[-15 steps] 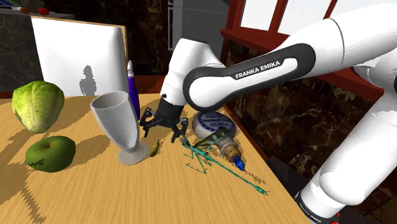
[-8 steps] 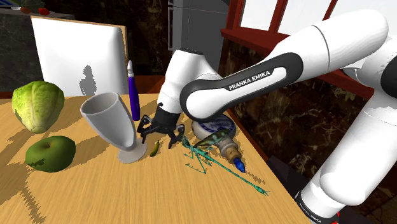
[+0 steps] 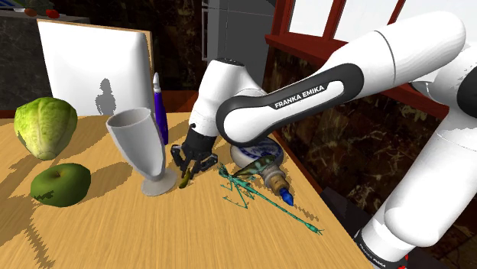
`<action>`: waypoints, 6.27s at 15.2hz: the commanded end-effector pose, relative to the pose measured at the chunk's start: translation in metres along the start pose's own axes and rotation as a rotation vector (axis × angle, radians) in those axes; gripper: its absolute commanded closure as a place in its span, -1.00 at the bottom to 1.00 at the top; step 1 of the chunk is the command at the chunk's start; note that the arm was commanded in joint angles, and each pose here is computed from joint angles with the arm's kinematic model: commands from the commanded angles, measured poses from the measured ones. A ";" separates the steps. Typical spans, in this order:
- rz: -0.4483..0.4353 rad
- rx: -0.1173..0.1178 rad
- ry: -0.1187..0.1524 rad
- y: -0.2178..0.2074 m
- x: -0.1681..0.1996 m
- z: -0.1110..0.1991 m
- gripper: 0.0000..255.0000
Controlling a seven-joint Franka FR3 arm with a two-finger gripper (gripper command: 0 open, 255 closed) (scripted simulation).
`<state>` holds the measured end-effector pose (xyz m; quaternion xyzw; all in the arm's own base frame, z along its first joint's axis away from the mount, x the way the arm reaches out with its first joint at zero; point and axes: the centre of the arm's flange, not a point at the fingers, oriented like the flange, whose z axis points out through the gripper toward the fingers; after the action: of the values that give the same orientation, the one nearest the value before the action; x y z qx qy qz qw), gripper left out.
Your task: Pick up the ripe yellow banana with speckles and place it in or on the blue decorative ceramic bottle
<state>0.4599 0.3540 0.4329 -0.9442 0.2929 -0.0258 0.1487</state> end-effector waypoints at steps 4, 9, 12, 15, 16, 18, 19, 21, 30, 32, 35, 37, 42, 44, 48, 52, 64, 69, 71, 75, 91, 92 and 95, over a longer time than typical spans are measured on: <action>-0.001 -0.001 -0.001 0.000 0.000 0.001 1.00; -0.001 -0.001 -0.001 -0.003 -0.001 -0.009 1.00; -0.001 -0.001 -0.001 -0.008 -0.002 -0.024 1.00; -0.001 -0.001 -0.001 -0.013 -0.002 -0.040 1.00; -0.001 -0.001 -0.001 -0.014 -0.003 -0.045 1.00; -0.001 -0.001 -0.001 -0.017 -0.003 -0.055 1.00; -0.001 -0.001 -0.001 -0.019 -0.003 -0.060 1.00; -0.001 -0.001 -0.001 -0.022 -0.004 -0.070 1.00; -0.001 -0.001 -0.001 -0.036 -0.005 -0.115 1.00; -0.001 -0.001 -0.001 -0.039 -0.006 -0.125 1.00; -0.001 -0.001 -0.001 -0.044 -0.006 -0.140 1.00; -0.001 -0.001 -0.001 -0.047 -0.007 -0.150 1.00; -0.001 -0.001 -0.001 -0.055 -0.008 -0.176 1.00; -0.001 -0.001 -0.001 -0.058 -0.008 -0.186 1.00; -0.001 -0.001 -0.001 -0.064 -0.009 -0.206 1.00; -0.001 -0.001 -0.001 -0.030 0.005 -0.221 1.00; -0.001 -0.001 -0.001 0.110 0.060 -0.271 1.00; -0.001 -0.001 -0.001 0.144 0.072 -0.271 1.00; -0.001 -0.001 -0.001 0.147 0.073 -0.261 1.00; -0.001 -0.001 -0.001 0.154 0.074 -0.241 1.00; -0.001 -0.001 -0.001 0.163 0.075 -0.210 -1.00; -0.001 -0.001 -0.001 0.163 0.075 -0.210 -1.00; -0.001 -0.001 -0.001 0.163 0.075 -0.210 -1.00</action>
<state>0.4044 0.1281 0.5822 -0.9444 0.2925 -0.0252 0.1483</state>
